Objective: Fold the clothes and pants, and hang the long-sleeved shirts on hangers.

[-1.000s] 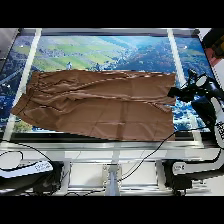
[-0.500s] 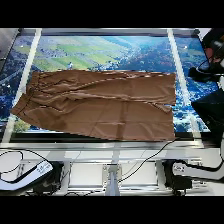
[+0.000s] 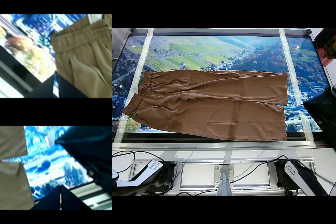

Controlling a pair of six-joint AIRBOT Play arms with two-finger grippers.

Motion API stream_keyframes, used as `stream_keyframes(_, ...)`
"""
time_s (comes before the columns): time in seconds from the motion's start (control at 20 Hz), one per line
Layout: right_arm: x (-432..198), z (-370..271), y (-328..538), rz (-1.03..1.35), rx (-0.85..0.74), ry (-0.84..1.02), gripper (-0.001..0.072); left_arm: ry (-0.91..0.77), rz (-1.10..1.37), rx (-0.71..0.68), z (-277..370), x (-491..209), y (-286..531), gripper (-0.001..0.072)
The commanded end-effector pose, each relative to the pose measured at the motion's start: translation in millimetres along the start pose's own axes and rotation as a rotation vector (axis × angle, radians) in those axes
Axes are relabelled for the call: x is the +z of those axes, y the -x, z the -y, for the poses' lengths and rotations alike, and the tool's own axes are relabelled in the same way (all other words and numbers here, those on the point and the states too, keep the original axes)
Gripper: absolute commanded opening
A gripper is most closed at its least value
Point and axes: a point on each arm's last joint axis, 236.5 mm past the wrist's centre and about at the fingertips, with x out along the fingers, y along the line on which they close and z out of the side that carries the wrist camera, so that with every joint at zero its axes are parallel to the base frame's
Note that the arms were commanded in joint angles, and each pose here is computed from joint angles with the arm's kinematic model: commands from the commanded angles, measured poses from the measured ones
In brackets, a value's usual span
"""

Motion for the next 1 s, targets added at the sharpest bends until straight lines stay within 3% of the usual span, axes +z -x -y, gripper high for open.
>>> stream_keyframes(0.0, -55, -12, -25, -0.077, 0.052, -0.045, 0.0011, 0.155, 0.023, -0.112, 7, -20, -32, 0.0555)
stream_keyframes(0.05, -59, -18, -29, -0.088, 0.072, -0.051, 0.0011, 0.204, 0.039, -0.116, 6, -23, -42, 0.0672)
stream_keyframes(0.15, -53, -22, -29, -0.063, 0.091, -0.060, 0.0011, 0.312, 0.054, -0.088, -4, -32, -58, 0.0652)
stream_keyframes(0.2, -48, -22, -29, -0.040, 0.092, -0.064, 0.0012, 0.357, 0.058, -0.071, -10, -38, -66, 0.0601)
stream_keyframes(0.5, -15, -35, -27, 0.096, 0.153, -0.112, 0.0012, 0.526, -0.124, -0.109, -14, -89, -127, 0.0600)
stream_keyframes(0.95, 0, -46, -23, 0.149, 0.212, -0.178, 0.0012, 0.383, -0.115, -0.139, 14, -90, -178, 0.0598)
